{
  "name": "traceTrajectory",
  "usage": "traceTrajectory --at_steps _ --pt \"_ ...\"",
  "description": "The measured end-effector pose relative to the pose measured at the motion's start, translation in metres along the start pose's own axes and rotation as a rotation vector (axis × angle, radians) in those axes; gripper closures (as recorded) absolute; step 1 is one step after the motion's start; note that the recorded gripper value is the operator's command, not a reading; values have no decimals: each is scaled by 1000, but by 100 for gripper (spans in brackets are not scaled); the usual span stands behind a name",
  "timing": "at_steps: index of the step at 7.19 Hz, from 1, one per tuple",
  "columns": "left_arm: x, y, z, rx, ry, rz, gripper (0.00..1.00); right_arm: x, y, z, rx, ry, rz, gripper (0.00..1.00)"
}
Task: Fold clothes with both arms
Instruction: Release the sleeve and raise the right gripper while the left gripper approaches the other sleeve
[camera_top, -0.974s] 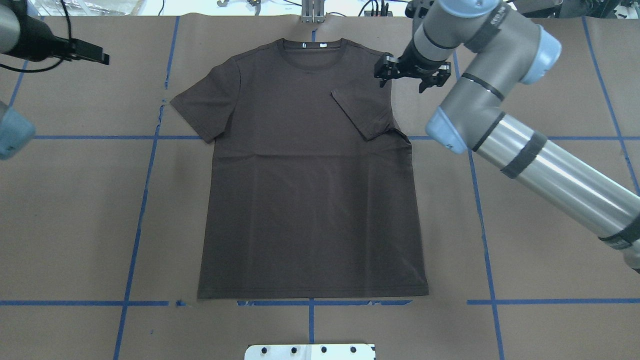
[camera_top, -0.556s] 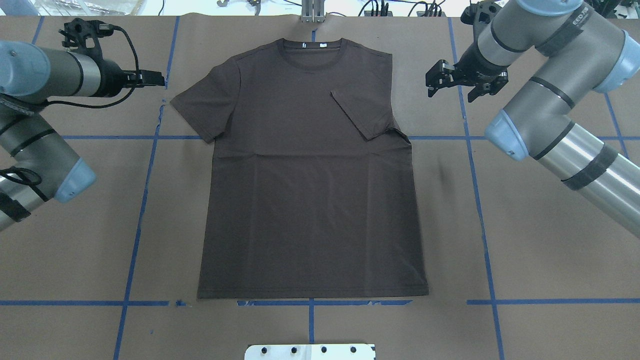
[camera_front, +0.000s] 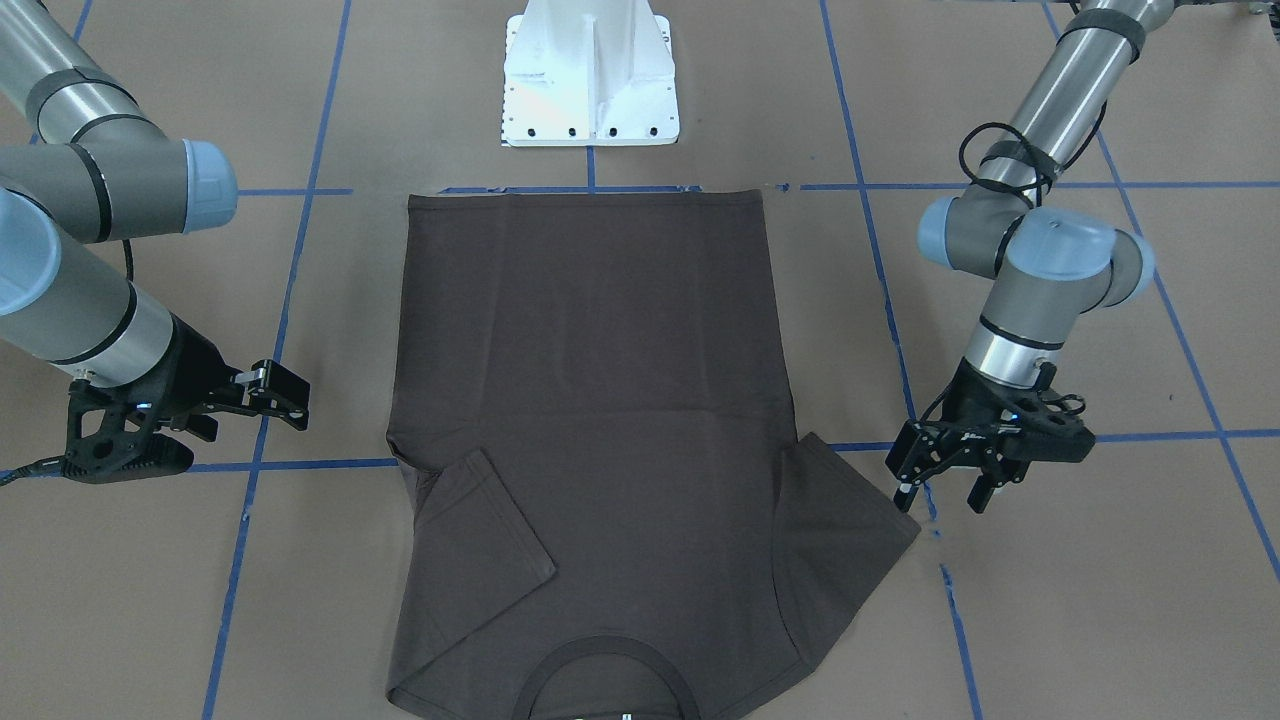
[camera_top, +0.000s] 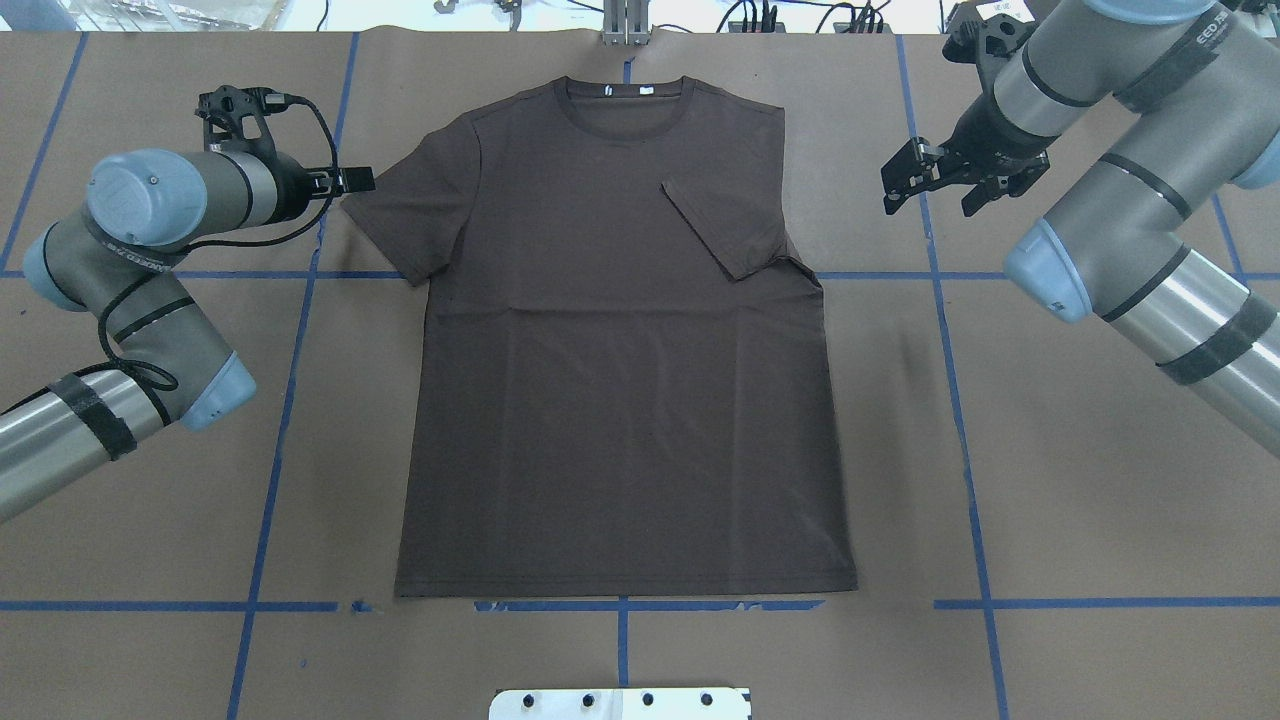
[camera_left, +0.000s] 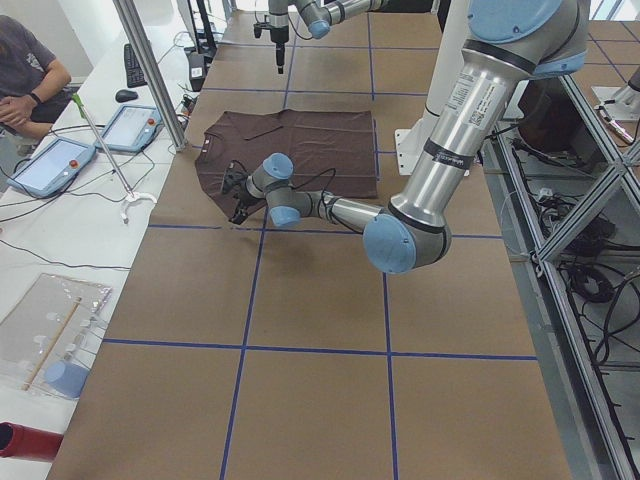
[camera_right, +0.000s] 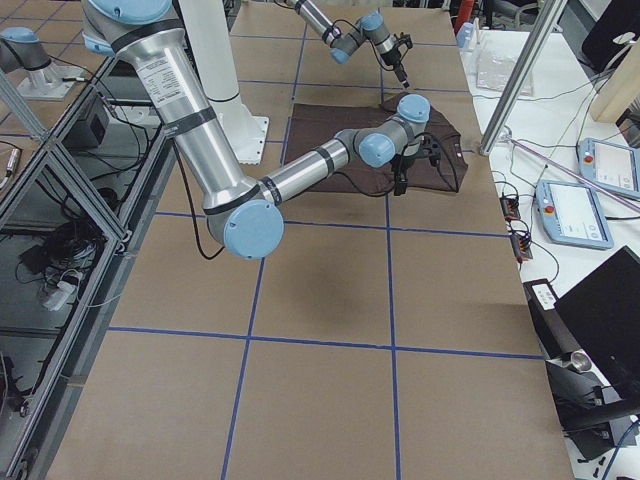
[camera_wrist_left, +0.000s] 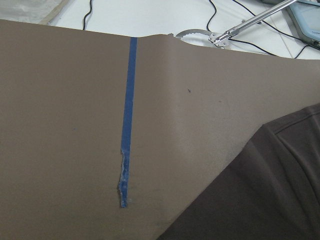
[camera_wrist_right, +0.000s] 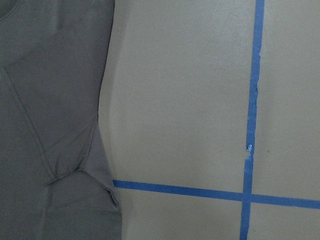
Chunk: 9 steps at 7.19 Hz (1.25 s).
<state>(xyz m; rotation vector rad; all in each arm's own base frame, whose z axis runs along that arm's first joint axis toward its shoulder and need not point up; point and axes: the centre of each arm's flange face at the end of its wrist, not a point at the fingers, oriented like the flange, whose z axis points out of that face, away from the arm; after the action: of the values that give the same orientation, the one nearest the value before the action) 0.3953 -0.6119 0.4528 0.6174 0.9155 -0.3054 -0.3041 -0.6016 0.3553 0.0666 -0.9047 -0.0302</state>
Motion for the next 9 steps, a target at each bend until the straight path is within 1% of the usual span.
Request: traceTrajectory --at_steps 4,5,7,9 --pt "2 15 22 0 -45 13 0 -5 -1 -1 7 0 -2 0" --pt "3 19 28 -1 -53 17 3 -6 -1 -1 7 0 -3 0" --pt "6 25 31 -8 -55 22 26 -7 -1 -1 8 -1 -4 0" --pt "10 25 30 -7 -50 26 64 -8 -2 -1 9 -2 -5 0"
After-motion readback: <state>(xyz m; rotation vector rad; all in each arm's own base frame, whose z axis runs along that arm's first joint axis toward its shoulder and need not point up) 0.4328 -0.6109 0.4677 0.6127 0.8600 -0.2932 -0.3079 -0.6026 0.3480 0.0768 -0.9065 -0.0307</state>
